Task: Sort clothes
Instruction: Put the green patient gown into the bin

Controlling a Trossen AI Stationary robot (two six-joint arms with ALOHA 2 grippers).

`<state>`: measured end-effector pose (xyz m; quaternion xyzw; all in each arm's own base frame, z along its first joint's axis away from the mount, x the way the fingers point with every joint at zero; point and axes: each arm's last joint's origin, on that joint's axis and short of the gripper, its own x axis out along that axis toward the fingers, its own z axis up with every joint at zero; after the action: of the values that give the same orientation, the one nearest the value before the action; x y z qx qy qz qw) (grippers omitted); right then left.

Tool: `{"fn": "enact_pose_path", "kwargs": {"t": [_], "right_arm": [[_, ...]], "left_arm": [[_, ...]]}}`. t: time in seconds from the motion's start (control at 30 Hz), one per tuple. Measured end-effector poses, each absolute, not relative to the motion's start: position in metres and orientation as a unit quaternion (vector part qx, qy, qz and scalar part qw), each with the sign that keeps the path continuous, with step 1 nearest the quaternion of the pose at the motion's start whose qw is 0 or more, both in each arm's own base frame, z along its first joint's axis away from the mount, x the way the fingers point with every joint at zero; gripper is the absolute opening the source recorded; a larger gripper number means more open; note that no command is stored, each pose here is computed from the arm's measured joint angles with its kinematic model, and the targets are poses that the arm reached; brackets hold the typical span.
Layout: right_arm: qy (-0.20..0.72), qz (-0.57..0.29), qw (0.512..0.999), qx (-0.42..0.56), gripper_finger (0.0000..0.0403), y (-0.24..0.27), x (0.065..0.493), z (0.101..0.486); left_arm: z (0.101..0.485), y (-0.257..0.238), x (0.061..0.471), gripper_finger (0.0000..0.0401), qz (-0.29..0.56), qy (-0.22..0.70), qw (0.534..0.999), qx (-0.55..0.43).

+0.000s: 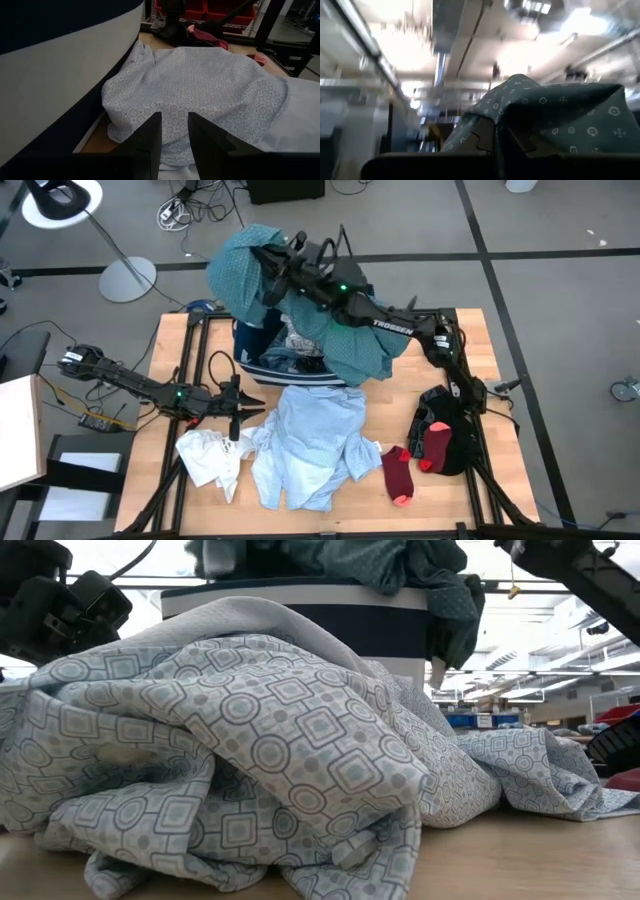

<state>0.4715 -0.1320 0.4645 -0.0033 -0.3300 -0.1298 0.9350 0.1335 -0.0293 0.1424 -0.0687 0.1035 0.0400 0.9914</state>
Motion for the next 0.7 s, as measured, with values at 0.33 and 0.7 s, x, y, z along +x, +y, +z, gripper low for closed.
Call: {"fn": "enact_pose_path", "kwargs": {"t": [0.33, 0.7], "right_arm": [[-0.023, -0.153, 0.987, 0.036, 0.0013, -0.126, 0.442, 0.465], [0.268, -0.29, 0.917, 0.053, 0.0013, -0.118, 0.386, 0.443]], "left_arm": [[0.14, -0.029, 0.133, 0.0098, 0.041, 0.115, 0.99, -0.066], [0.14, -0.029, 0.133, 0.0098, 0.042, 0.115, 0.99, -0.067]]}}
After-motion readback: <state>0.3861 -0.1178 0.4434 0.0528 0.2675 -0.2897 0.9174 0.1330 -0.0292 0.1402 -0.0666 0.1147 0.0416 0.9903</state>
